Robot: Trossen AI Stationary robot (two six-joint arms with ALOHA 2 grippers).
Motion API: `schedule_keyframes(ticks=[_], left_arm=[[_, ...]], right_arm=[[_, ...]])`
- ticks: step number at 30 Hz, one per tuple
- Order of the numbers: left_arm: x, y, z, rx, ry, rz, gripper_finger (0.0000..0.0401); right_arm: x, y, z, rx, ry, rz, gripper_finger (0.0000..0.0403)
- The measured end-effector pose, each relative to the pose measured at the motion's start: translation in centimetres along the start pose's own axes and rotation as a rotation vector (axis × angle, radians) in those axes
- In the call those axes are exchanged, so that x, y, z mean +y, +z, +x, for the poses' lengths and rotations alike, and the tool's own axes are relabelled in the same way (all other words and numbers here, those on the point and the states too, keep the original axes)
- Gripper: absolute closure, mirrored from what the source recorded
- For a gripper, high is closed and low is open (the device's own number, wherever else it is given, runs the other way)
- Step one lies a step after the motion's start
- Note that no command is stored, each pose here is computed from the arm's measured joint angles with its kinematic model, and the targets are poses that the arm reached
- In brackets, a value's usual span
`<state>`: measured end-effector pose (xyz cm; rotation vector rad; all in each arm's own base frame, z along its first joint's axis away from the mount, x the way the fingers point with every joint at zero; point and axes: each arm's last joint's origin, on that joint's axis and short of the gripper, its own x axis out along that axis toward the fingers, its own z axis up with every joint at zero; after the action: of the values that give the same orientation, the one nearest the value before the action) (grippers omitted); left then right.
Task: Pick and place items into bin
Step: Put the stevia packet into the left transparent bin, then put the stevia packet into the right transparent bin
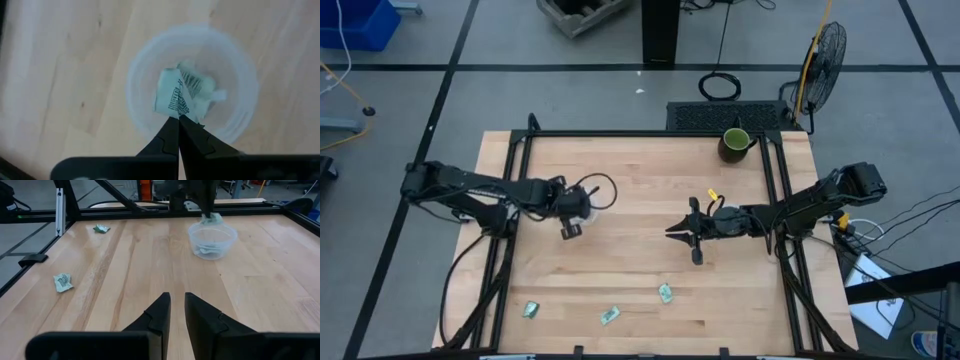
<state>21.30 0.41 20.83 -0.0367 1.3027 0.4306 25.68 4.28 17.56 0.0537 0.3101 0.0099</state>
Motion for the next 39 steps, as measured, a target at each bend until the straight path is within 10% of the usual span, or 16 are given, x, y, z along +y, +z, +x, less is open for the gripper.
schedule_keyframes(ticks=[27,39], left_arm=[[0.2,-0.1,2.9,-0.106,-0.151,0.107,0.0341],[0.4,0.1,2.9,-0.129,-0.088,0.098,0.0349]], right_arm=[[1.1,-0.9,0.2,0.049,0.076,-0.086,0.0352],[3.6,-0.5,5.8,0.204,0.183,-0.093,0.0347]])
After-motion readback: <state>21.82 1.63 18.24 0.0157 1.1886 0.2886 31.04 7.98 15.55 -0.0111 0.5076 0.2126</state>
